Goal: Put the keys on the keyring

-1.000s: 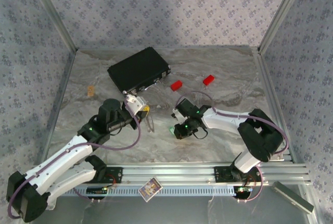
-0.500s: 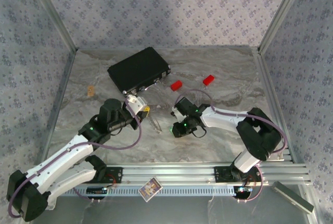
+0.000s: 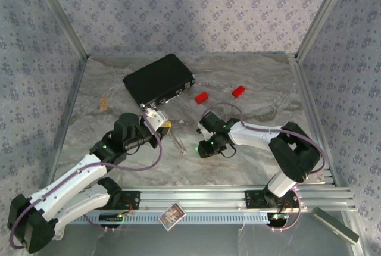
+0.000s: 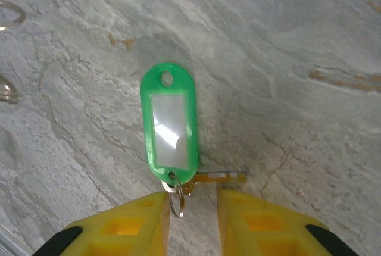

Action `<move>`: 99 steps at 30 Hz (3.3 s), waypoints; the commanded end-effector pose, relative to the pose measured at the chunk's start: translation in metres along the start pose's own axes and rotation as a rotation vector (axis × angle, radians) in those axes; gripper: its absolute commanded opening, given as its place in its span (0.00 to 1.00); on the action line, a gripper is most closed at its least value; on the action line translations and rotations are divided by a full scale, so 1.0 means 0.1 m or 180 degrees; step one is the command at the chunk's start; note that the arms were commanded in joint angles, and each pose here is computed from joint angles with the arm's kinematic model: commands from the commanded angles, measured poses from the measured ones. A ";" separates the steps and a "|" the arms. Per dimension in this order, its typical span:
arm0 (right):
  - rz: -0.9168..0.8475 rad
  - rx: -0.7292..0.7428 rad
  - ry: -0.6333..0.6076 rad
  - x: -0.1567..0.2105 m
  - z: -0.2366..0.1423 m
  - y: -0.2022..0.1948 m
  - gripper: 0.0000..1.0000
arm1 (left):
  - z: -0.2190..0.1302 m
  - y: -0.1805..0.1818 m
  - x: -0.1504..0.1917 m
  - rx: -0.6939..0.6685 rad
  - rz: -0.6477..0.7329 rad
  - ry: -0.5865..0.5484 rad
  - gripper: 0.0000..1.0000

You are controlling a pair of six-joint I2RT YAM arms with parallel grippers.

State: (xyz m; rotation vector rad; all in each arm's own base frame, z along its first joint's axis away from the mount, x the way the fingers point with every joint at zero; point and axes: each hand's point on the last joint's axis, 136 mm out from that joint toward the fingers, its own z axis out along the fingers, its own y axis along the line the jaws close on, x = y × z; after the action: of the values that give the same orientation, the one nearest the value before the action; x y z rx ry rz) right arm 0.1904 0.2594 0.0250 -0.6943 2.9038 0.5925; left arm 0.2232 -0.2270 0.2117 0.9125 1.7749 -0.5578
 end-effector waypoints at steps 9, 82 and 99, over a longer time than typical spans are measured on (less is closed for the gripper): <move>0.0544 0.0003 -0.0207 0.06 -0.16 -0.03 0.39 | -0.01 -0.04 -0.14 0.0087 0.0056 -0.0191 0.00; 0.0539 -0.0119 -0.0232 -0.08 0.01 0.17 0.17 | -0.02 -0.04 -0.13 0.0084 0.0059 -0.0183 0.00; 0.0500 -0.0103 -0.0251 -0.11 0.01 0.19 0.17 | -0.02 -0.04 -0.12 0.0091 0.0054 -0.0167 0.00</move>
State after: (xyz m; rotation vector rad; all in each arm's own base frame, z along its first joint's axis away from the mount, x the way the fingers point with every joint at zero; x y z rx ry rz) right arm 0.1884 0.2775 0.0287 -0.4152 2.9125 0.6894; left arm 0.2205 -0.2288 0.2102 0.9257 1.7733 -0.5754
